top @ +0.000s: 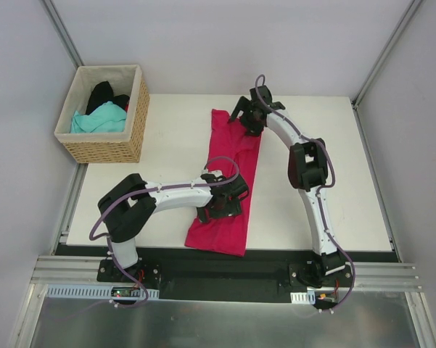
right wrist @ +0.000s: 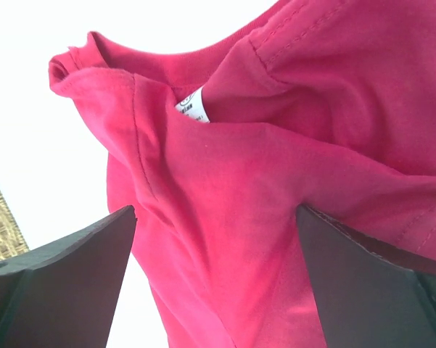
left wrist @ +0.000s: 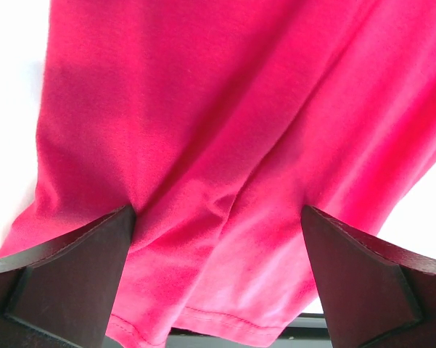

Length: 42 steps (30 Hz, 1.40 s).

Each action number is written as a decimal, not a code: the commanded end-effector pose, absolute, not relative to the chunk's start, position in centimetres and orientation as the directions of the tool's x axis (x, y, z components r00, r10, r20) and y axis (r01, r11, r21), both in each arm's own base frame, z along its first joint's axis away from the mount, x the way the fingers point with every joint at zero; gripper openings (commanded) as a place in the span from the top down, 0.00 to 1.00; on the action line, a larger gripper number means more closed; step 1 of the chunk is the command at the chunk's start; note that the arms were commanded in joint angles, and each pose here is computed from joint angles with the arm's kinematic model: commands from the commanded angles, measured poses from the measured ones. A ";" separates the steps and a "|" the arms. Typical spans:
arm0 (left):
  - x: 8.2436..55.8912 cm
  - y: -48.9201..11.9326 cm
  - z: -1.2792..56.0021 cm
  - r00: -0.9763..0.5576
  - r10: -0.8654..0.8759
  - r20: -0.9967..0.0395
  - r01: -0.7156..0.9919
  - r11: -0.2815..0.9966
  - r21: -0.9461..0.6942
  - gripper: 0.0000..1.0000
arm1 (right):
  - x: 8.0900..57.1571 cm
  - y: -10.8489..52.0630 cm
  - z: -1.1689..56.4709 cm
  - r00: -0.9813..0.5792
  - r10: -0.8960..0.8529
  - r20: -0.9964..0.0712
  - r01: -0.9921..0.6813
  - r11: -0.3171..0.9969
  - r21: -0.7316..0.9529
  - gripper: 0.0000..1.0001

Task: Fold and stack the t-shirts

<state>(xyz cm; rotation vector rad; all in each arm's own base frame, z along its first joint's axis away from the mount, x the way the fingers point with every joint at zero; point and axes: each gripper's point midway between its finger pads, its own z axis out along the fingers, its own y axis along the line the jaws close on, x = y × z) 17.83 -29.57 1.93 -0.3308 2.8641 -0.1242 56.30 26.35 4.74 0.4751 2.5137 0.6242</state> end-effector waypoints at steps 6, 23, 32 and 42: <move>16.9 -30.4 0.9 -0.931 -0.304 -0.204 -0.291 0.952 -0.091 0.01 | 57.3 28.7 1.3 -0.821 0.414 -0.394 0.176 0.839 0.514 0.03; 19.2 -29.6 0.4 -0.916 -0.303 -0.262 -0.292 0.953 -0.078 0.01 | 58.9 28.5 2.3 -0.799 0.422 -0.428 0.141 0.824 0.548 0.03; 21.2 -28.7 0.0 -0.912 -0.314 -0.265 -0.304 0.950 -0.079 0.01 | 60.5 29.5 3.6 -0.771 0.432 -0.468 0.088 0.800 0.593 0.03; 22.3 -29.5 4.1 -0.921 -0.204 -0.330 -0.164 0.976 -0.145 0.01 | 60.7 30.0 16.5 -0.690 0.414 -0.594 -0.104 0.755 0.647 0.03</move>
